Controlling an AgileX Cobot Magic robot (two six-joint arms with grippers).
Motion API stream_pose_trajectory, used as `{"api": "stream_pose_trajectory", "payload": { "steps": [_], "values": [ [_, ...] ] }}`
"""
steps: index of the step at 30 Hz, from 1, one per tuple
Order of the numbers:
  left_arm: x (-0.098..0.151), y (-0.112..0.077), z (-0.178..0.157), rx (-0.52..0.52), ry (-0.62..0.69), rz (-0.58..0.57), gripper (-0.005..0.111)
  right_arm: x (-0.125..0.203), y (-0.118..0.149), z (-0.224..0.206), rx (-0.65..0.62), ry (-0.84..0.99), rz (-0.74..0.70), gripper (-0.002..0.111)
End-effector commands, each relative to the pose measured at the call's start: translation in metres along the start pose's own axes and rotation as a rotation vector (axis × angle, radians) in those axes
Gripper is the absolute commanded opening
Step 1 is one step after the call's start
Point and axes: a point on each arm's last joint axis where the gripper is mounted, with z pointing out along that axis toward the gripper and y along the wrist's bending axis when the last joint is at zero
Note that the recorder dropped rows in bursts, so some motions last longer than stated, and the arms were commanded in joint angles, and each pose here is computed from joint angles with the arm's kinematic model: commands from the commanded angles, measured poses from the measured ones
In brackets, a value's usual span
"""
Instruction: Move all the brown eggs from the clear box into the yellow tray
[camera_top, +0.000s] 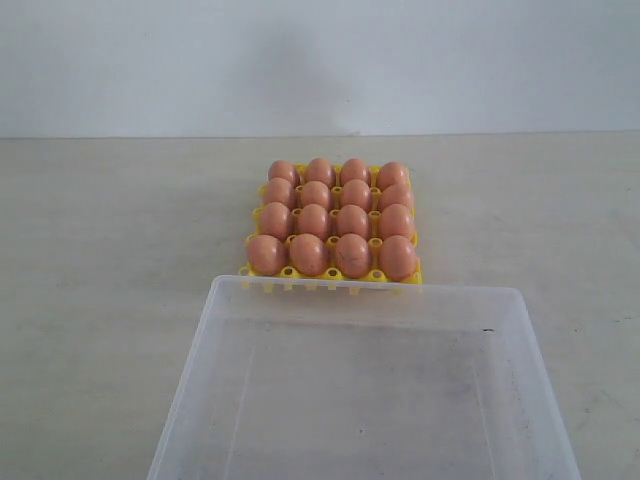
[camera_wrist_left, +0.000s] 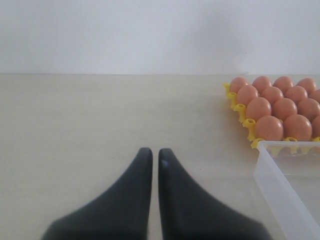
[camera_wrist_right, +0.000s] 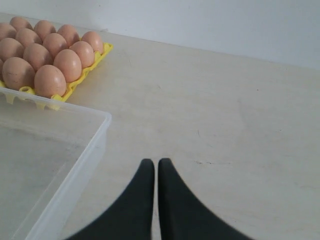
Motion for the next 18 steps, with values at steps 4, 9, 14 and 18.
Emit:
{"api": "stream_pose_trajectory", "payload": {
  "steps": [4,9,14,18],
  "values": [
    [0.005,0.007,0.0,-0.125,0.04,0.028,0.004,-0.001,0.0,0.0,0.001,-0.009,-0.008,0.0],
    [0.008,0.012,-0.001,-0.227,0.07,-0.029,0.004,-0.001,0.0,0.0,0.001,-0.009,-0.008,0.0],
    [0.008,0.012,-0.001,-0.222,0.07,-0.029,0.004,-0.001,0.0,0.0,0.001,-0.009,-0.008,0.0],
    [0.008,0.01,-0.001,-0.193,0.071,-0.022,0.004,-0.001,0.0,0.0,0.001,-0.009,-0.008,0.0]
  ]
}}
